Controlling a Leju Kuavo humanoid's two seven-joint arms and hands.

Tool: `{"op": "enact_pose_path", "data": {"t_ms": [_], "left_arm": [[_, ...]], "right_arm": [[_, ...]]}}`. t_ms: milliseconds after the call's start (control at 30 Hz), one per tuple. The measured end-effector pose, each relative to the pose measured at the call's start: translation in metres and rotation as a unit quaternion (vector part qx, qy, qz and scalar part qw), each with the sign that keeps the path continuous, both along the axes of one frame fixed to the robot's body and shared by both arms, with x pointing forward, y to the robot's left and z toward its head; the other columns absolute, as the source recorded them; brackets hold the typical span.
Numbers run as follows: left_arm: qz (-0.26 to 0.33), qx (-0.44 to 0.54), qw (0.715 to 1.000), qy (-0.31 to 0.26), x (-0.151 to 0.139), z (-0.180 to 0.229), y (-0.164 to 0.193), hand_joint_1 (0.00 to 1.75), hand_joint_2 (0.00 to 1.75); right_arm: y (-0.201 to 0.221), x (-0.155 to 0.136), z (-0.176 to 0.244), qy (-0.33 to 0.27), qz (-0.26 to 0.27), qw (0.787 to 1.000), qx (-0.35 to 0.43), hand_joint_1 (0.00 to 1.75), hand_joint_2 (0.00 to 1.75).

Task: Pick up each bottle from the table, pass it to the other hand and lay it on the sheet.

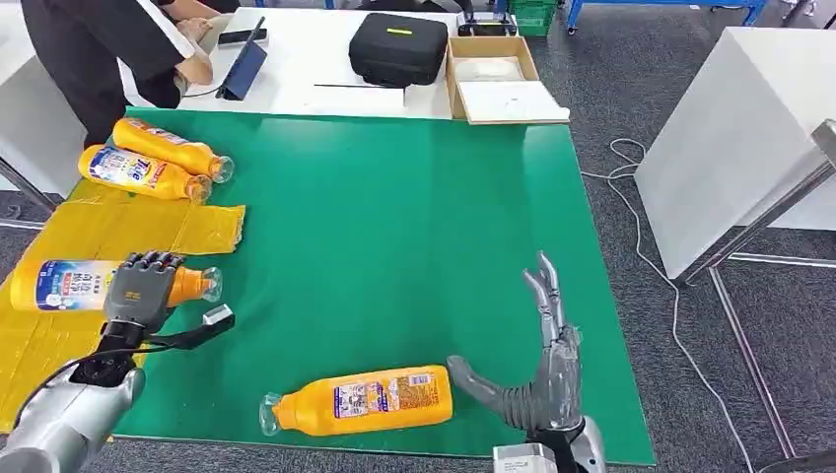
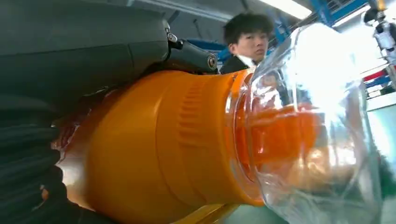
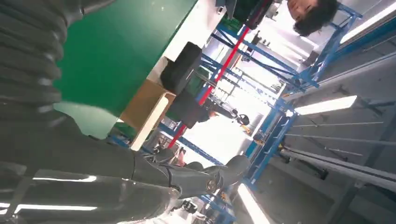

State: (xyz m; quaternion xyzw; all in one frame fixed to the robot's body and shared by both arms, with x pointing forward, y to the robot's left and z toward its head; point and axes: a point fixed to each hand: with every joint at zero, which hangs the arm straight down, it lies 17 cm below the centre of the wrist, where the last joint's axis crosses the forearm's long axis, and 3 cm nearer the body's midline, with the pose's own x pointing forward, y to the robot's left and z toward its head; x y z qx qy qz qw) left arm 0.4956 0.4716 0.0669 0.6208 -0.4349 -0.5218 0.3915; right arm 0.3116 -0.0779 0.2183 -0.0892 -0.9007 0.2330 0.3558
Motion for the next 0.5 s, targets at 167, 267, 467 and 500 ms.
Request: {"op": "enact_pose_path", "data": {"t_ms": [167,267,467,500], "left_arm": [[0.007,-0.011,1.0,0.001,-0.002,-0.002,0.005,1.75,1.75],[0.021,-0.029,0.999,-0.005,-0.003,0.001,0.016,1.75,1.75],[0.046,-0.067,0.997,-0.014,-0.009,0.002,0.037,0.0,1.75],[0.047,-0.073,0.996,-0.013,-0.01,0.001,0.038,0.0,1.75]], "right_arm": [[0.0,0.002,-0.002,0.003,-0.001,1.0,-0.001,0.0,1.75],[0.002,0.002,-0.005,0.008,0.005,1.0,-0.004,0.0,1.75],[0.006,0.003,-0.01,0.016,0.012,1.0,-0.004,0.0,1.75],[0.006,0.003,-0.01,0.017,0.011,1.0,-0.003,0.0,1.75]]}}
